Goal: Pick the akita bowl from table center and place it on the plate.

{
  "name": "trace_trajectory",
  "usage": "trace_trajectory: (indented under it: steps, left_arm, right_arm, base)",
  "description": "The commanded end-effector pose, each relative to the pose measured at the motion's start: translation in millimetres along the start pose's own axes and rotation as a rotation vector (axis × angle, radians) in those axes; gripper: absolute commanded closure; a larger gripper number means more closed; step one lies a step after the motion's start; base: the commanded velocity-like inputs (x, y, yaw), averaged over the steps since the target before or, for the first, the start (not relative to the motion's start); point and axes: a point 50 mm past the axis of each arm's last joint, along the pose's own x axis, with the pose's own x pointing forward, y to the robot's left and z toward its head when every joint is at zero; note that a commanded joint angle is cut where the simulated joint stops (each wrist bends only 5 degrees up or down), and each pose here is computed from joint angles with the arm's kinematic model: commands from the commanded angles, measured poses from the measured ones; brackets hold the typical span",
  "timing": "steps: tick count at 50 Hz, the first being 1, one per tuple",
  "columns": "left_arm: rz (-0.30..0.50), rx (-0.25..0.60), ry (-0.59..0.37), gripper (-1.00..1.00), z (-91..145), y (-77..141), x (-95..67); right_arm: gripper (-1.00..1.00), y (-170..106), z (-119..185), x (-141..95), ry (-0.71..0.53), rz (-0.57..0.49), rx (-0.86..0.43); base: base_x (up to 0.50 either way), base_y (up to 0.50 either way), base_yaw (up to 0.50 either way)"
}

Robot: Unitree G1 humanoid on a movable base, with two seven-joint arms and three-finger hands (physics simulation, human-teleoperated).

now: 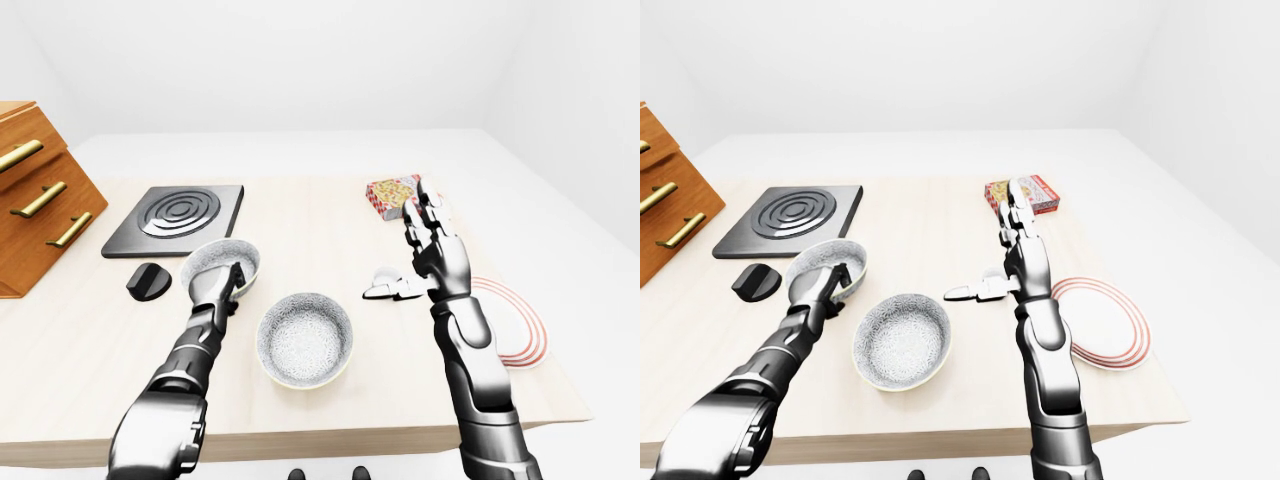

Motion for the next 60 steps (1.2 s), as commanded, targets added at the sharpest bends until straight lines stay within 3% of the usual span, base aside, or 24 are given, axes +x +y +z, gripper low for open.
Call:
trace_trajectory:
  steps: [1, 9, 16, 18, 25, 31, 38, 44, 54, 60]
  left_arm:
    - [-0.057, 0.025, -0.003, 1.0, -3.3, -16.2, -7.8]
    - [0.014, 0.05, -0.038, 1.0, -3.2, 4.1, 0.4]
    - [0.219, 0.092, -0.115, 1.0, 1.3, 67.3, 13.6]
    - [0.238, 0.102, -0.126, 1.0, 2.4, 75.4, 13.3]
    - [0.325, 0.105, -0.188, 1.0, 11.7, 109.8, 2.8]
    - [0.341, 0.106, -0.235, 1.0, 20.7, 118.7, -12.5]
    - [0.314, 0.082, -0.274, 1.0, 30.1, 120.3, -26.6]
    - [0.307, 0.071, -0.298, 1.0, 39.8, 119.9, -26.7]
    - [0.305, 0.067, -0.35, 1.0, 54.9, 119.2, -39.4]
    - [0.305, 0.067, -0.375, 1.0, 62.7, 119.3, -46.8]
  right_arm:
    - [-1.0, 0.4, -1.6, -1.3, 0.008, 0.003, -0.002]
    - [-1.0, -1.0, 2.9, -3.0, -0.011, 0.002, -0.007]
    - [-1.0, -1.0, 4.3, -3.4, -0.016, 0.003, -0.009]
    - [-1.0, -0.9, 4.1, -3.3, -0.015, 0.003, -0.009]
    - [-1.0, -1.6, 6.3, -4.1, -0.024, 0.002, -0.01]
    - [-1.0, -0.9, 23.3, -3.2, -0.095, 0.018, -0.032]
    - [-1.0, -1.0, 79.5, 10.7, -0.309, 0.119, -0.276]
    - [-1.0, -1.6, 103.2, 39.5, -0.345, 0.217, -0.518]
    - [-1.0, 5.9, 90.5, 74.5, -0.156, 0.404, -0.815]
    - [-1.0, 4.6, 76.0, 88.5, -0.022, 0.455, -0.904]
  base:
    - [0.0, 0.0, 0.0]
    - [0.0, 0.0, 0.0]
    - [0.0, 0.0, 0.0]
    - [0.0, 0.0, 0.0]
    - [0.0, 0.0, 0.0]
    - [0.0, 0.0, 0.0]
    - [0.0, 0.0, 0.0]
    - [0.0, 0.0, 0.0]
    - [0.0, 0.0, 0.0]
    - [0.0, 0.0, 0.0]
